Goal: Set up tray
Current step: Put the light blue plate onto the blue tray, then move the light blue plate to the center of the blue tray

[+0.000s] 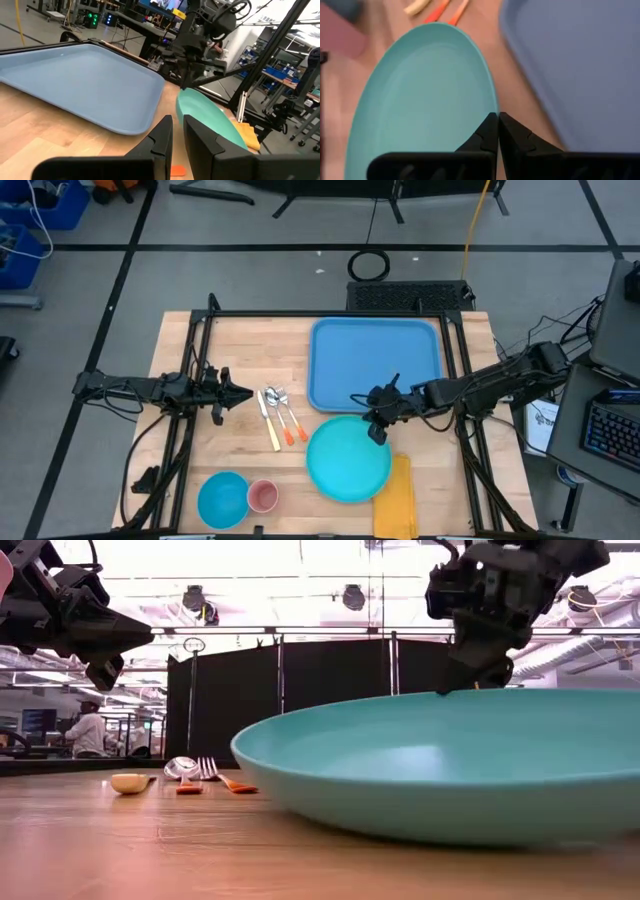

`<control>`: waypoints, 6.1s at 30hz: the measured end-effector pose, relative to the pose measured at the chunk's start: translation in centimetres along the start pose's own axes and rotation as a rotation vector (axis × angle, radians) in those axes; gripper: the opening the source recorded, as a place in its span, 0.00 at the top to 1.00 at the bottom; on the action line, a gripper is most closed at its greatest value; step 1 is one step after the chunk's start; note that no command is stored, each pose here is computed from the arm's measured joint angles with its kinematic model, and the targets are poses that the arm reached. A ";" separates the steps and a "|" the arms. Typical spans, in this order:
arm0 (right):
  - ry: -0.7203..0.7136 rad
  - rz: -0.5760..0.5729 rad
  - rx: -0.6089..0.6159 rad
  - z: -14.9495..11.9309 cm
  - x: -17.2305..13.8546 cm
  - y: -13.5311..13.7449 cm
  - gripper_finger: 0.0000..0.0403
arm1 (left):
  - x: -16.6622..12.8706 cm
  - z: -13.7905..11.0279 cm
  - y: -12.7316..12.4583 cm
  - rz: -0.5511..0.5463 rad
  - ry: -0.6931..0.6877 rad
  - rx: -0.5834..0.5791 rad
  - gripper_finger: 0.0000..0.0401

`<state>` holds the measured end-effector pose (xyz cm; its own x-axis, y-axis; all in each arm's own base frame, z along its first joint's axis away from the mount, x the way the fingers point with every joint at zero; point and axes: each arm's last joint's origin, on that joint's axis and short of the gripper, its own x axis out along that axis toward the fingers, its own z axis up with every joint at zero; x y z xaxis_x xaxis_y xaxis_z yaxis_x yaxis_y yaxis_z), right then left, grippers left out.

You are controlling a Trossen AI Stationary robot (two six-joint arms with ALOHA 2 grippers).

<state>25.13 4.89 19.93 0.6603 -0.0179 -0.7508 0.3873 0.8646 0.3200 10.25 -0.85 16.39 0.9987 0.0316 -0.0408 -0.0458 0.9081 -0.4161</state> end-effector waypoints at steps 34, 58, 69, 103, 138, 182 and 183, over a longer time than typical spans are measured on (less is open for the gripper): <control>0.007 -0.423 0.080 2.7 0.0 -8.0 1.00 | 0.0 -0.1 0.1 0.006 0.012 -0.004 0.88; 0.056 -0.659 0.190 3.6 -1.2 -13.6 1.00 | 0.0 -0.1 0.1 0.006 0.013 -0.002 0.88; 0.115 -0.769 0.222 2.9 -1.8 -14.4 1.00 | 0.0 -0.1 0.1 0.005 0.015 -0.012 0.88; 0.172 -0.243 0.275 0.1 2.2 -14.3 0.97 | 0.0 -0.2 0.1 0.007 0.016 -0.010 0.88; 0.147 -0.452 0.342 -0.4 1.7 -16.3 1.00 | 0.3 -0.5 0.2 0.032 0.049 -0.005 0.88; 0.182 -0.519 0.364 -0.9 1.4 -16.7 1.00 | 0.3 -0.5 0.2 0.033 0.051 -0.004 0.88; 0.176 -0.514 0.361 -0.8 1.3 -16.6 1.00 | 0.3 -0.5 0.2 0.033 0.050 -0.004 0.88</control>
<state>19.04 -9.13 13.14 0.2297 -0.2754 -0.9335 0.8378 0.5441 0.0456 10.52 -0.86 15.85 0.9942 0.0403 -0.1001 -0.0787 0.9053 -0.4175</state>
